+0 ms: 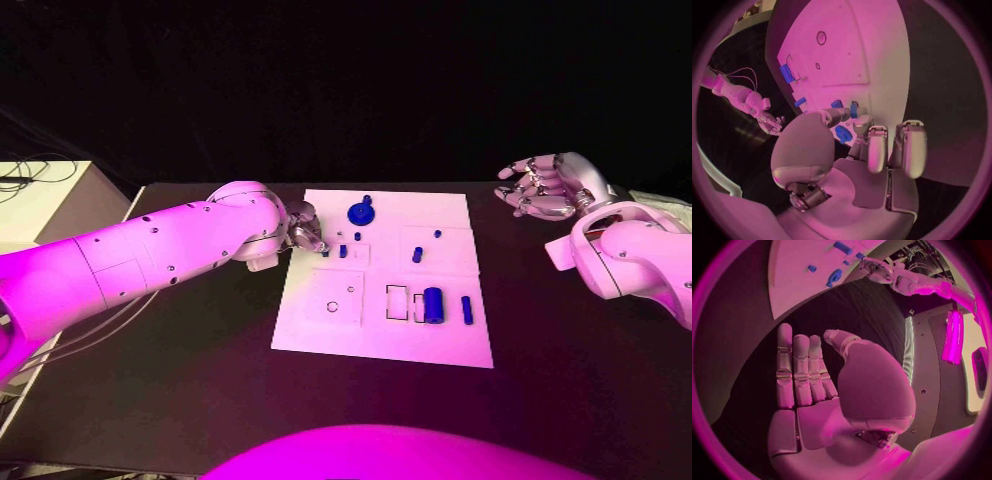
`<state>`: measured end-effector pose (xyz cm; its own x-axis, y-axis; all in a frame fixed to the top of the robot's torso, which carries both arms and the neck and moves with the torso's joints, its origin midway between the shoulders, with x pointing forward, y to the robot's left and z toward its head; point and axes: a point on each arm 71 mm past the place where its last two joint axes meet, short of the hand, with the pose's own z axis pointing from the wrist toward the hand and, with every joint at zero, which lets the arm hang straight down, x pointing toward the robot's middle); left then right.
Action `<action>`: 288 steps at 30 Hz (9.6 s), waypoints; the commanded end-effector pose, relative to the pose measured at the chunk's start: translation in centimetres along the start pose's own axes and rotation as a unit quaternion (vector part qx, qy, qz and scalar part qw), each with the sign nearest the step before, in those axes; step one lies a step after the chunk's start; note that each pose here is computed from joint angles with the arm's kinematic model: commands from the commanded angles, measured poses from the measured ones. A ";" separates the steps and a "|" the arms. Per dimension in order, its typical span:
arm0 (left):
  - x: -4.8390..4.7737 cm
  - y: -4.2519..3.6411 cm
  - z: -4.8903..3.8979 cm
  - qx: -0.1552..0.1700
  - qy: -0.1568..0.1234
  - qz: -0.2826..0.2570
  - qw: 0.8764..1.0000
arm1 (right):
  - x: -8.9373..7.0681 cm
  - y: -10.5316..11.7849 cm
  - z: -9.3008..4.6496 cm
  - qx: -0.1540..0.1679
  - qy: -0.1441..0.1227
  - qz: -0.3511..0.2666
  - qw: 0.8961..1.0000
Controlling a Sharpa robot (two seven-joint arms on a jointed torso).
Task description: Assemble the parts on the task board
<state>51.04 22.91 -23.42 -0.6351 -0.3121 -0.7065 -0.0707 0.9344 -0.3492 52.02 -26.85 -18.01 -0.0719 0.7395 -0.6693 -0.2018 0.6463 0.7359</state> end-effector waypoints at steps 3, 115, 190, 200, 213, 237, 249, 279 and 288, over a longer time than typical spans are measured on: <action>0.22 0.14 0.03 -0.001 0.005 0.006 1.000 | 0.2 0.1 0.0 -0.008 0.005 0.000 1.000; 0.44 0.04 0.02 0.001 0.013 0.009 1.000 | 0.5 -0.1 0.1 -0.001 0.019 0.002 1.000; 1.54 -0.84 1.06 -0.003 0.042 0.020 0.999 | 0.5 -0.1 0.1 -0.001 0.019 0.002 1.000; 1.52 -0.58 1.26 -0.008 0.037 0.021 0.999 | 0.5 -0.1 0.0 -0.001 0.019 0.002 1.000; 1.33 -0.17 1.13 -0.013 0.028 0.027 0.999 | 0.4 -0.2 0.0 0.000 0.019 0.002 1.000; 1.27 0.35 0.41 -0.013 0.030 0.034 0.999 | 0.6 -0.4 -0.1 0.002 0.023 0.002 1.000; 1.40 0.46 -0.07 -0.010 0.035 0.041 0.999 | 0.7 -0.6 -0.2 0.004 0.024 0.003 1.000; -1.34 -0.99 -3.33 0.069 -0.025 -0.054 0.996 | 0.7 -0.8 -0.4 0.006 0.023 0.003 1.000; -2.19 -2.96 -2.86 0.138 -0.080 -0.096 0.982 | 0.8 -0.8 -0.4 0.005 0.022 0.002 1.000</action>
<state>50.09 21.74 -19.77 -0.5628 -0.4552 -0.6900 -0.0044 0.8364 -0.5482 51.79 -27.01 -19.15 -0.1090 0.7359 -0.6683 -0.1802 0.6465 0.7413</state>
